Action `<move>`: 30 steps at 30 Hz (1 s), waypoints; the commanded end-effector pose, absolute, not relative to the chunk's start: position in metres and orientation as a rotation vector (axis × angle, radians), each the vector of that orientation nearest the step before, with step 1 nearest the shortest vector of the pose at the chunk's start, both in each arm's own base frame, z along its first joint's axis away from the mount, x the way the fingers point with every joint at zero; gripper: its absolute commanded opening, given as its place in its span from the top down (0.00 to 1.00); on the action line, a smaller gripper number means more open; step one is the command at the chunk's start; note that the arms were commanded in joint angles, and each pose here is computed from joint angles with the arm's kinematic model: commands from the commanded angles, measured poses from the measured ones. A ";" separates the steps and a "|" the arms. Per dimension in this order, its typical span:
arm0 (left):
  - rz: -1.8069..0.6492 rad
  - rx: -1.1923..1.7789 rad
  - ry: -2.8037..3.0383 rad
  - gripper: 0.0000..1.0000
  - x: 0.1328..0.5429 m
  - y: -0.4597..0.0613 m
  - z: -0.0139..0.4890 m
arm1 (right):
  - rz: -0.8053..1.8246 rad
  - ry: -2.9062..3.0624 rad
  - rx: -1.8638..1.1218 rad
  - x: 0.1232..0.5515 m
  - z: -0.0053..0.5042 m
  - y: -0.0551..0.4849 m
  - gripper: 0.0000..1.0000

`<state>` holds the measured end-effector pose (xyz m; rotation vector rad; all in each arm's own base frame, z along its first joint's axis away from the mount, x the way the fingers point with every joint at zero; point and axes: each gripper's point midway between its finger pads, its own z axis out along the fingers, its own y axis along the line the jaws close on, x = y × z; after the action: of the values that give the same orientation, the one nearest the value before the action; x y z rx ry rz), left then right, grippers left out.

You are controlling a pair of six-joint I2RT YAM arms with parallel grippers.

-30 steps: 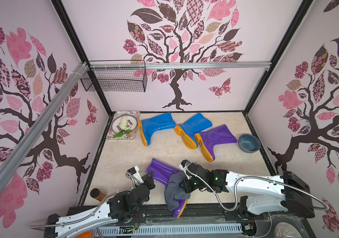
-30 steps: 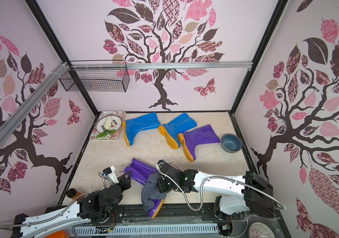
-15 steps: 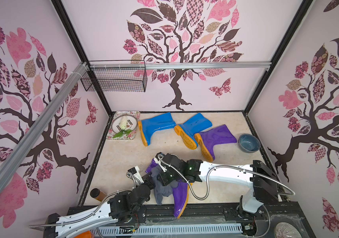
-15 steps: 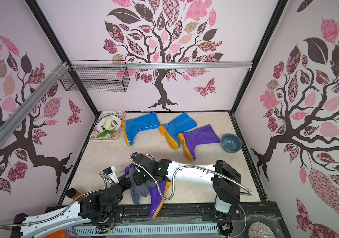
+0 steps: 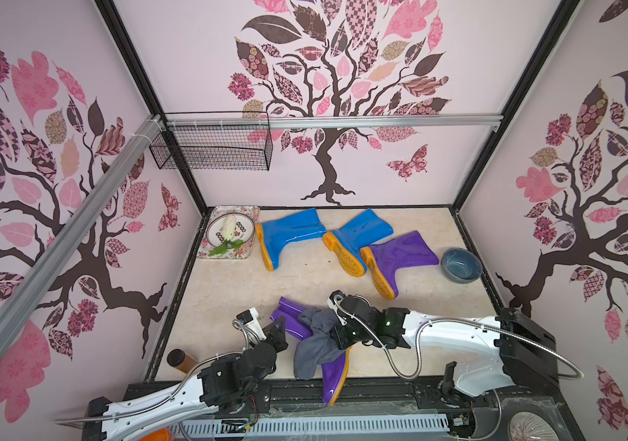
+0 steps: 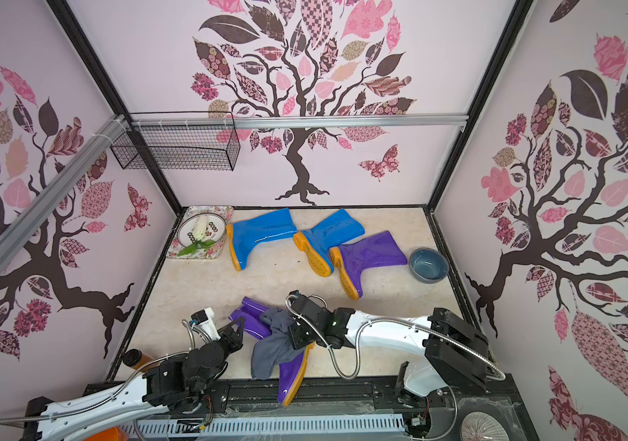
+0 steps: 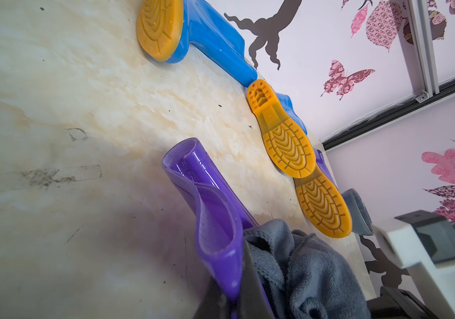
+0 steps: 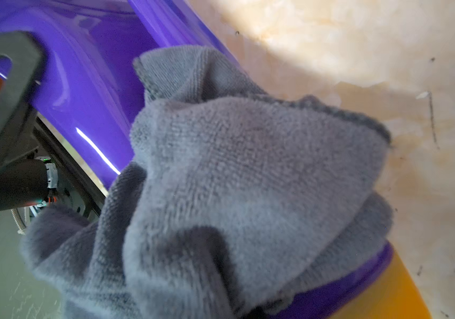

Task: Wipe the rubber boots with a cloth
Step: Wipe the dirt off the rubber boot.

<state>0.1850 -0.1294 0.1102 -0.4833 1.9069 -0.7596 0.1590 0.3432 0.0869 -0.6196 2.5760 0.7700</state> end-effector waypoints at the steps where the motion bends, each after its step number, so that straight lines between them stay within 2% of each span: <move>1: -0.485 -0.403 2.020 1.00 0.178 -0.098 0.052 | 0.757 2.539 -0.685 0.178 0.100 0.382 1.00; 6: -0.463 -0.399 2.020 1.00 0.178 -0.095 0.052 | 0.868 2.487 -0.764 0.211 0.125 0.450 1.00; 9: -0.465 -0.397 2.016 1.00 0.179 -0.095 0.052 | 0.860 2.508 -0.725 0.228 0.118 0.450 1.00; 12: -0.462 -0.398 2.016 1.00 0.179 -0.094 0.055 | 0.758 2.566 -0.684 0.224 0.094 0.420 1.00; 16: -0.487 -0.396 2.002 1.00 0.180 -0.098 0.058 | 0.552 2.677 -0.612 0.200 0.057 0.346 1.00; 19: -0.491 -0.401 1.988 1.00 0.181 -0.099 0.062 | 0.471 2.680 -0.560 0.183 0.060 0.296 1.00; 23: -0.503 -0.391 1.972 1.00 0.183 -0.103 0.074 | 0.425 2.608 -0.502 0.174 0.100 0.252 1.00; 30: -0.484 -0.350 1.933 1.00 0.190 -0.111 0.107 | 0.474 2.342 -0.308 0.170 0.224 0.184 1.00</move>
<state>0.1863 -0.1253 0.1011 -0.4009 1.9422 -0.6319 0.1696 0.2262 0.1860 -0.4036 2.3969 0.5822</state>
